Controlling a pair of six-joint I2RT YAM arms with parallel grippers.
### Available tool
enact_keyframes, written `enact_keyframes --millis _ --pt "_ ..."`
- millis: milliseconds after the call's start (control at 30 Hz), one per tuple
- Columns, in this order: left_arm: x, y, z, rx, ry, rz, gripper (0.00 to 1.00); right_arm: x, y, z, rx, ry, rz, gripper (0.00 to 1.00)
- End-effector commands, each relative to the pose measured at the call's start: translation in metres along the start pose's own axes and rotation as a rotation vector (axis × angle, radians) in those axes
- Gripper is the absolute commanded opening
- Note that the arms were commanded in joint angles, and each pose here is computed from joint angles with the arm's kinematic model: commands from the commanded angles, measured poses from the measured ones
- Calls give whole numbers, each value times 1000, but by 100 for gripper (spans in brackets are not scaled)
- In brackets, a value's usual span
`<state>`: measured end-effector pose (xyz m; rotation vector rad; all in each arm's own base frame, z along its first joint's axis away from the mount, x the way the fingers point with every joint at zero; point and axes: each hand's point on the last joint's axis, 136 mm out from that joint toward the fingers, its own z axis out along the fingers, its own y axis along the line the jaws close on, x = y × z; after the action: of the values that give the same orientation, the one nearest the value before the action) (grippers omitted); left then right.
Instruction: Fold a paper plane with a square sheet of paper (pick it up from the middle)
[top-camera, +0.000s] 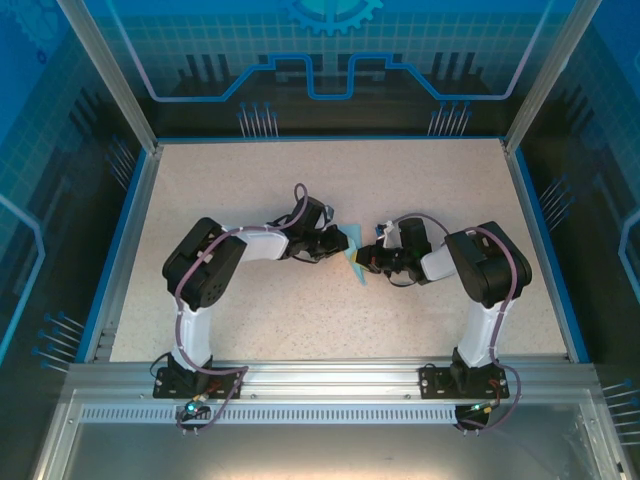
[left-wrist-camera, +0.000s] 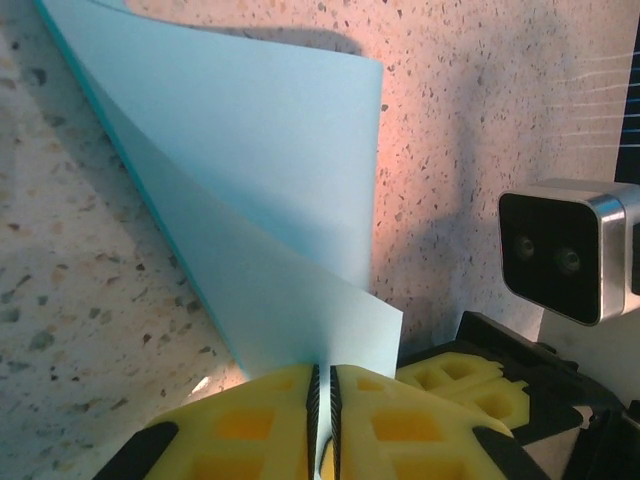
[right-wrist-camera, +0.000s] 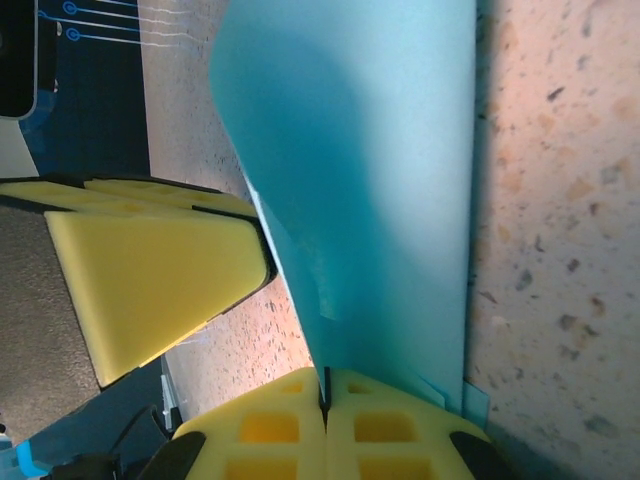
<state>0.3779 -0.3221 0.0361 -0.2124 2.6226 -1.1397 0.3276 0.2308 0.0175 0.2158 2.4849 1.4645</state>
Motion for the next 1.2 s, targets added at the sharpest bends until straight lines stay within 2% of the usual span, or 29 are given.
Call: enact_keyframes --millis 0,467,900,1167 --pt "1 -5 8 17 22 32 16 10 -36 -1 96 16 98 0" --pt "0 0 16 -12 30 36 16 10 -36 -2 99 26 98 0" --pt "1 8 23 -48 54 24 16 4 -20 -7 100 45 65 13" --pt "0 3 20 -52 64 22 16 4 -22 -11 177 81 1 18"
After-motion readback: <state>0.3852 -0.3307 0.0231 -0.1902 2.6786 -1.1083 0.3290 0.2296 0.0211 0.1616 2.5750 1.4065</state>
